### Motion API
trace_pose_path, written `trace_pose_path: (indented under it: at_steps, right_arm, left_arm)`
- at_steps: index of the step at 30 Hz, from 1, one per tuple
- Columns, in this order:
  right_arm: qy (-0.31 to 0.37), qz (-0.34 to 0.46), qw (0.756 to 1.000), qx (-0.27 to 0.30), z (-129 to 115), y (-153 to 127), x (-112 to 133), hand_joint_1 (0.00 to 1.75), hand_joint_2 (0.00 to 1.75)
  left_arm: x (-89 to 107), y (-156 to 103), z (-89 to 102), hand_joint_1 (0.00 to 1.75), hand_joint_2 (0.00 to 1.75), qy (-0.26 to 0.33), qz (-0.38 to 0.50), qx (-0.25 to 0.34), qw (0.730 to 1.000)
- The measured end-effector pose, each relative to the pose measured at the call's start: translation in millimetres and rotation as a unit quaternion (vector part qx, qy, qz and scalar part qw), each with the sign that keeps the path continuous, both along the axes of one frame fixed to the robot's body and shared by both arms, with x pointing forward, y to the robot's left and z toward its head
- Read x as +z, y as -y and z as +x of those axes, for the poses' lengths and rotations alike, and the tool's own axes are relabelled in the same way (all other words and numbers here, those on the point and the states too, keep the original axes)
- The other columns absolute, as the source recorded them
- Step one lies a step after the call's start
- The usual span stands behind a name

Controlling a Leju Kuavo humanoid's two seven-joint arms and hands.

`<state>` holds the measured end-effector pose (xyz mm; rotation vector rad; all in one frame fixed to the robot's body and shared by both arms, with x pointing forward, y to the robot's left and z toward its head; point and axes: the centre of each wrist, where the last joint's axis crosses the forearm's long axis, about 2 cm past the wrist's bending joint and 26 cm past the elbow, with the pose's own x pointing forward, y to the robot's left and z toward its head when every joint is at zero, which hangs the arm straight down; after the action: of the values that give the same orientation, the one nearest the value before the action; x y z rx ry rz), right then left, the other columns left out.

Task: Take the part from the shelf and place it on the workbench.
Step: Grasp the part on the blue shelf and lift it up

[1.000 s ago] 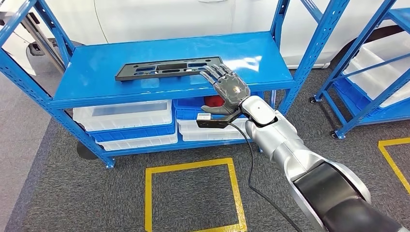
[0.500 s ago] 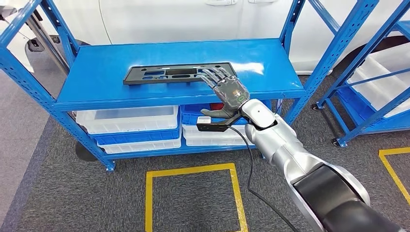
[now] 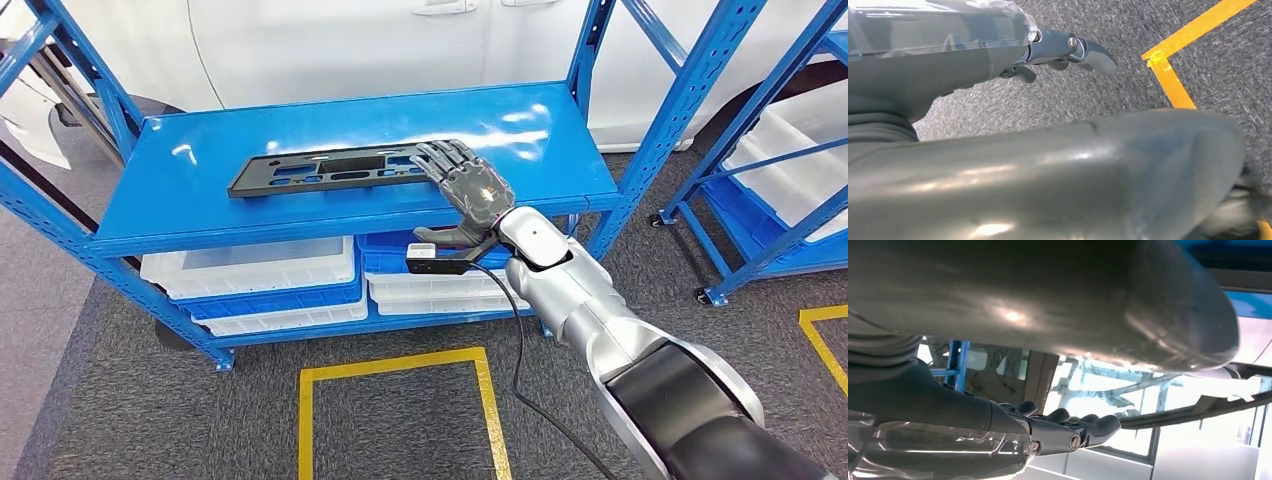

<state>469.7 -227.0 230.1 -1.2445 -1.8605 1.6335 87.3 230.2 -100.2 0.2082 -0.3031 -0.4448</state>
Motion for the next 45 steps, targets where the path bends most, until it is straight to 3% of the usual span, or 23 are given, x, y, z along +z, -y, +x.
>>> trace_pose_path:
  at_steps: [26,41,45]
  right_arm:
    - [0.002,0.023,0.999,0.025,0,-6,2,0.00,0.00]
    - [-0.011,0.034,0.998,0.041,-3,-9,-4,0.00,0.00]
    - [-0.032,0.038,0.998,0.044,-7,-9,-15,0.00,0.00]
  left_arm:
    - [-0.5,2,-3.6,0.00,0.00,-0.004,-0.002,0.001,1.000]
    - [-1.3,1,-7.4,0.00,0.00,-0.007,-0.002,0.001,1.000]
    - [-1.3,1,-6.9,0.00,0.00,-0.006,-0.003,0.000,1.000]
